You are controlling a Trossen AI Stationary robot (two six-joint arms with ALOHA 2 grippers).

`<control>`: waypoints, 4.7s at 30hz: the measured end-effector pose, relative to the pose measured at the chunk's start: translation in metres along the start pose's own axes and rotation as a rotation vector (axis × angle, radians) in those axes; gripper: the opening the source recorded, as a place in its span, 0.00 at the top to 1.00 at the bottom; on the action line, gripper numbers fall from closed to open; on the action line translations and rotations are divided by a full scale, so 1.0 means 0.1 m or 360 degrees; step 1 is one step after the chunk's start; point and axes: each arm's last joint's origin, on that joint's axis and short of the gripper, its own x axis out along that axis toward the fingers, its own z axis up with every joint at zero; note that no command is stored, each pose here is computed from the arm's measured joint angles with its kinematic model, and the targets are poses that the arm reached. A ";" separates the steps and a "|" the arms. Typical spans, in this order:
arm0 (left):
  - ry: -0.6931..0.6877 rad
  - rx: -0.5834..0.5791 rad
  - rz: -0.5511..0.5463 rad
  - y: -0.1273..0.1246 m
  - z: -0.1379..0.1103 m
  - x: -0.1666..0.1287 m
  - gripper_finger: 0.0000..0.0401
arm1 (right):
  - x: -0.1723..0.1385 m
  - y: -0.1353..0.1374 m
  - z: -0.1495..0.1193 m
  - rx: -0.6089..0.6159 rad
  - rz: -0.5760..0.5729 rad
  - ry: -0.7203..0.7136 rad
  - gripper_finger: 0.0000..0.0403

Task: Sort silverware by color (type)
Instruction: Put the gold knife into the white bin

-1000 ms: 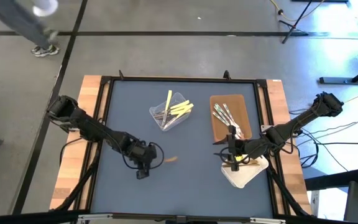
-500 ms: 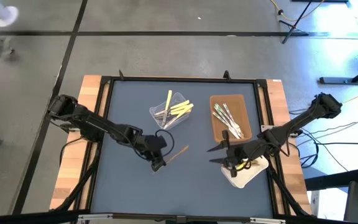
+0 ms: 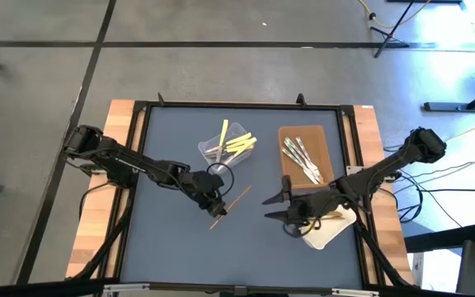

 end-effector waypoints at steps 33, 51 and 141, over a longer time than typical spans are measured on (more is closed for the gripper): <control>0.0023 -0.0096 -0.0126 -0.06 0.02 -0.01 0.94 | 1.22 -0.10 0.04 -0.0359 0.0098 0.0386 0.57; -0.0007 -0.0075 -0.0258 -0.14 0.05 -0.02 0.94 | 1.28 -0.05 -0.04 -0.0416 0.0095 0.0440 0.57; -0.1038 0.1725 0.0002 -0.08 -0.08 -2.14 0.75 | 1.21 -0.23 0.22 -0.0285 -0.0003 0.0762 1.00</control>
